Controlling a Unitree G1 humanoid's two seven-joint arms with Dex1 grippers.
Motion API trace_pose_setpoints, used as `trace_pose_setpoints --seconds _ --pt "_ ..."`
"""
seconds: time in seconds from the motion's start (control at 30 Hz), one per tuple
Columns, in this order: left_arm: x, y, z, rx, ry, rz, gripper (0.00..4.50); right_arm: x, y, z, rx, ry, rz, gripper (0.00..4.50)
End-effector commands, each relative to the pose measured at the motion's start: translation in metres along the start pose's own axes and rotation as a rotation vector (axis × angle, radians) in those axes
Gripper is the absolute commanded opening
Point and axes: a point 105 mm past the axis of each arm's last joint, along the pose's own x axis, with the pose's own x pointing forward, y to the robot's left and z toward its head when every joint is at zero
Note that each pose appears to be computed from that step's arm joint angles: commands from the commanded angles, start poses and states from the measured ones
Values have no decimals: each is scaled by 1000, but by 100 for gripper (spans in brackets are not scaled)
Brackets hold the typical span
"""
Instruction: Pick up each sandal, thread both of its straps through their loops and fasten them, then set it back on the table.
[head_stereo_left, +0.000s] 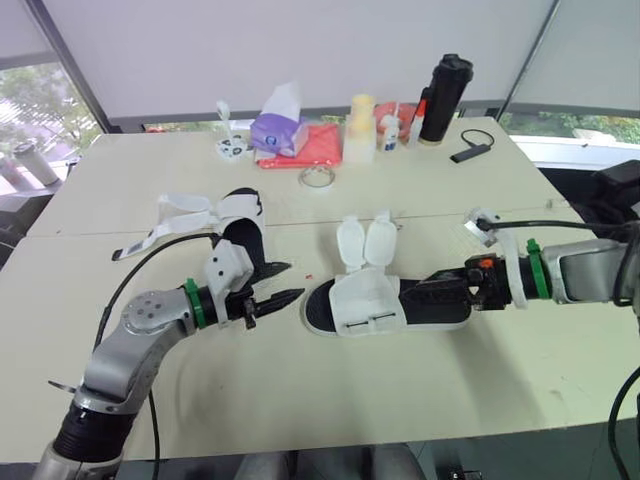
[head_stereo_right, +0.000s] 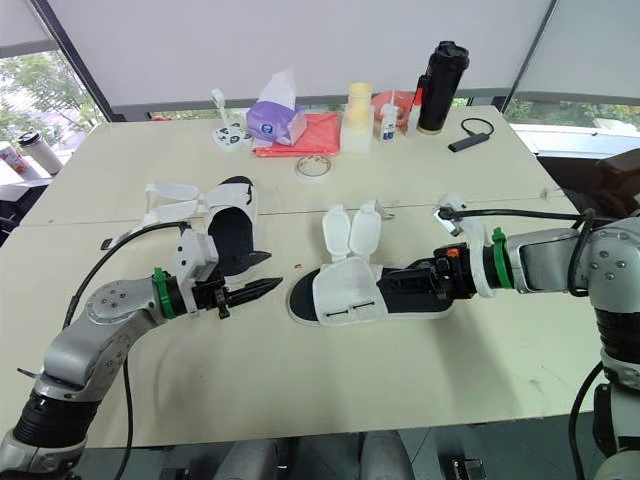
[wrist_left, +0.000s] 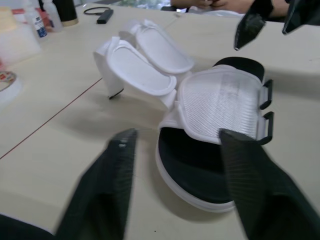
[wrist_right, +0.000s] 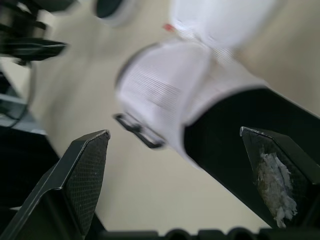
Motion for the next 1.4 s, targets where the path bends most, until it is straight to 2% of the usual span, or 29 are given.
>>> trace_pose_setpoints --seconds 0.03,0.07,0.1,0.23,0.37,0.97,1.13,1.4 --pt "2 -5 -6 41 16 -58 80 -6 6 29 -144 -133 -40 450" --pt "3 -5 -8 42 18 -69 29 -4 4 32 -161 -148 -53 450" --pt "5 -7 -10 44 25 -88 7 -2 0 38 -192 -186 -91 450" --pt "13 -18 -22 34 51 -170 7 3 -5 54 -250 -290 -148 450" --pt "23 -21 -30 27 56 -202 7 9 -5 59 -261 -327 -156 450" --pt "67 -18 -47 3 64 -250 7 13 2 64 -278 -357 -163 450" --pt "80 -21 -48 -17 31 -252 7 12 3 64 -273 -368 -165 450" --pt "84 -24 -58 -19 53 -258 7 13 4 65 -269 -369 -165 450"
